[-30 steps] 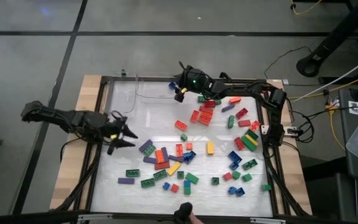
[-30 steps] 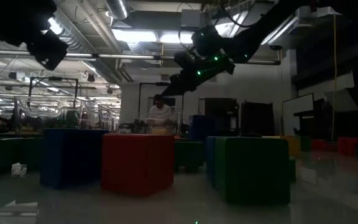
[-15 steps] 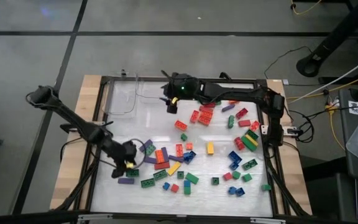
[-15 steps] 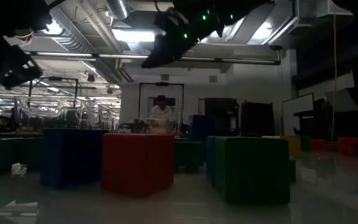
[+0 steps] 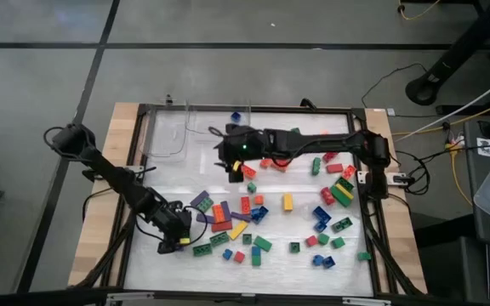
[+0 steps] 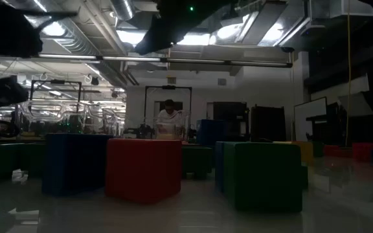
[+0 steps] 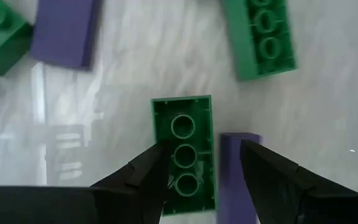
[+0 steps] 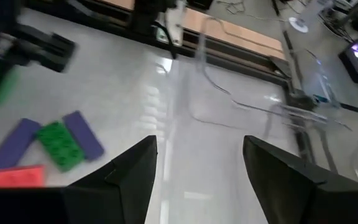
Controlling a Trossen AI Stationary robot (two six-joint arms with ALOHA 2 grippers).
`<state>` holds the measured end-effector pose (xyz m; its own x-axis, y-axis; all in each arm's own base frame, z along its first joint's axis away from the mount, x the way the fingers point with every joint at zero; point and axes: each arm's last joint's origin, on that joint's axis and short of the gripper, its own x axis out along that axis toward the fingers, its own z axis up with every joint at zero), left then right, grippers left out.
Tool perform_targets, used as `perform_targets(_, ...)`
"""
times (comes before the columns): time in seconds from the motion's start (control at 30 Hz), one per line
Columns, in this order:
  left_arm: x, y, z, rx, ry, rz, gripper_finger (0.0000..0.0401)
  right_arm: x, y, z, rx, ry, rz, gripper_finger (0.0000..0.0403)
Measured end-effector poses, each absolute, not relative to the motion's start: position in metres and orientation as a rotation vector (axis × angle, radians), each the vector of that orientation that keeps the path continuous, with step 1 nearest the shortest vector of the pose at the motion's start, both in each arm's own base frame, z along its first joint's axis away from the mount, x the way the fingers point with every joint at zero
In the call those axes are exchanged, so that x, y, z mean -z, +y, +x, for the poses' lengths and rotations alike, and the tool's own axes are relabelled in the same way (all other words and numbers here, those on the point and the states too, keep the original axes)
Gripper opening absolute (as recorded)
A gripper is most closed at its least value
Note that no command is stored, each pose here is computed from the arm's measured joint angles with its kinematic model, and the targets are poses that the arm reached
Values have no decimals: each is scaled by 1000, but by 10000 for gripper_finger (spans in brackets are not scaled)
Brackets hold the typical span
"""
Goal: Sort blocks by size
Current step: Put the large green game piece into the left transparent bin
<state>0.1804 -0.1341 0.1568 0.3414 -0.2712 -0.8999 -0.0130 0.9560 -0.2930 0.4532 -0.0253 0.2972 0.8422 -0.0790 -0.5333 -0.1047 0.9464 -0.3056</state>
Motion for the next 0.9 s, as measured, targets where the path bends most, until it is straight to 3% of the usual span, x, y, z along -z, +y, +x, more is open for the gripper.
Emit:
perform_targets(0.4, -138, -134, 184, 63, 1270, -186, 181, -295, 29, 452, -134, 578, -368, 238)
perform_targets(0.63, -137, -132, 185, 37, 1275, -217, 129, -287, 58, 443, -204, 668, -395, 238)
perform_targets(0.9, -146, -118, 188, -12, 1237, -276, 129, -277, 94, 426, -304, 802, -400, 238)
